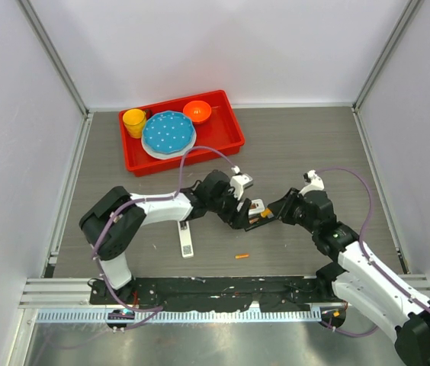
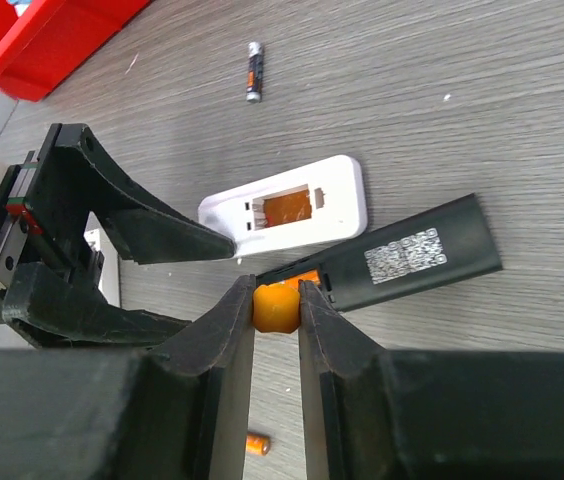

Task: Unload the batteries from the remote control

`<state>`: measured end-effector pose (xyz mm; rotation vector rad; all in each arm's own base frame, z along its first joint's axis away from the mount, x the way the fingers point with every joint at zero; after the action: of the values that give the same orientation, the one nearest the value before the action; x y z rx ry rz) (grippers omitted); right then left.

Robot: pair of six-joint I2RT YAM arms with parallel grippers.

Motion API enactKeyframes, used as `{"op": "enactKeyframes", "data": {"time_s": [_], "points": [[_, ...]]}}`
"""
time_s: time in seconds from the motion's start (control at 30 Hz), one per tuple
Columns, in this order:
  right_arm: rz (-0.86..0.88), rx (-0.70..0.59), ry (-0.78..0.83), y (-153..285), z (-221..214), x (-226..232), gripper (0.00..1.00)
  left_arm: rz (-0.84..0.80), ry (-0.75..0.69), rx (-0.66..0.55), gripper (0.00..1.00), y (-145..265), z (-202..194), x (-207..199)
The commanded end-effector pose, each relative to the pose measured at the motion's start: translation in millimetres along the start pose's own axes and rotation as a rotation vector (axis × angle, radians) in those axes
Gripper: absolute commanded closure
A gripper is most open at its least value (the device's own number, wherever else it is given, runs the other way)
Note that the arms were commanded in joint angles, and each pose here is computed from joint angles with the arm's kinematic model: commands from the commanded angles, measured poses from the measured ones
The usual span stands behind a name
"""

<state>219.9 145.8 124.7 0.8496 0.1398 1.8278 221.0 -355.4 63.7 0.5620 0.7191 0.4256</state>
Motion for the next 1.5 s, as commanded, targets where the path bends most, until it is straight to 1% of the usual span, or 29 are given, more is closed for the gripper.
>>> {"op": "enactKeyframes", "data": {"time_s": [0.0,0.13,0.27,0.43,0.5,0.57,0.6,0.73,0.77,0.87,0.97,1.1,1.2,1.3,1.33,1.47], "points": [[-0.052,-0.089,0.033,7,24,-2,0.99,-0.041,0.043,0.031,0.31,-12,5,-4],[-0.067,-0.096,0.034,9,26,-5,0.99,-0.064,0.066,0.066,0.32,-21,3,-5],[-0.079,-0.104,0.041,14,27,-6,0.99,-0.067,0.069,0.085,0.34,-20,-1,-6],[-0.088,-0.12,0.045,19,30,-7,0.99,0.01,0.068,0.084,0.34,-15,-7,6],[-0.088,-0.122,0.045,19,30,-8,0.99,0.016,0.07,0.089,0.34,-18,-7,7],[-0.085,-0.12,0.045,19,30,-7,0.99,-0.01,0.069,0.102,0.35,-20,-8,3],[-0.086,-0.119,0.043,20,29,-7,0.99,-0.017,0.077,0.129,0.35,-21,-14,1],[-0.077,-0.14,0.044,24,34,-5,0.99,-0.083,0.049,0.16,0.39,-24,-21,-14],[-0.074,-0.148,0.042,25,36,-4,0.99,-0.138,0.05,0.179,0.41,-24,-24,-24],[-0.069,-0.145,0.039,26,34,-4,0.99,-0.233,0.063,0.228,0.44,-27,-32,-39],[-0.066,-0.14,0.033,26,32,-4,0.99,-0.283,0.033,0.255,0.45,-32,-37,-54],[-0.078,-0.129,0.038,26,30,-6,0.99,-0.274,0.007,0.253,0.45,-34,-36,-58],[-0.097,-0.118,0.046,27,28,-9,0.99,-0.231,-0.013,0.223,0.45,-31,-32,-55],[-0.111,-0.117,0.055,29,29,-11,0.99,-0.206,-0.012,0.191,0.52,-24,-27,-50],[-0.114,-0.118,0.056,30,30,-12,0.99,-0.186,-0.004,0.185,0.59,-24,-26,-44],[-0.109,-0.117,0.061,33,30,-10,0.99,-0.135,0.008,0.162,0.78,-23,-22,-33]]}}
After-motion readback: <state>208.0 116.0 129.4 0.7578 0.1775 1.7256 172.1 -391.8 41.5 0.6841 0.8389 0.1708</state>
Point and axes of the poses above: each gripper's point midway between its finger pads, its own y axis back along the fingers, its own x axis along the line the jaws close on, z = x × y, the point moved 2 cm from there along y, back along the fingers, and after that the axes turned 9 degrees about y, right-handed, at the moved point
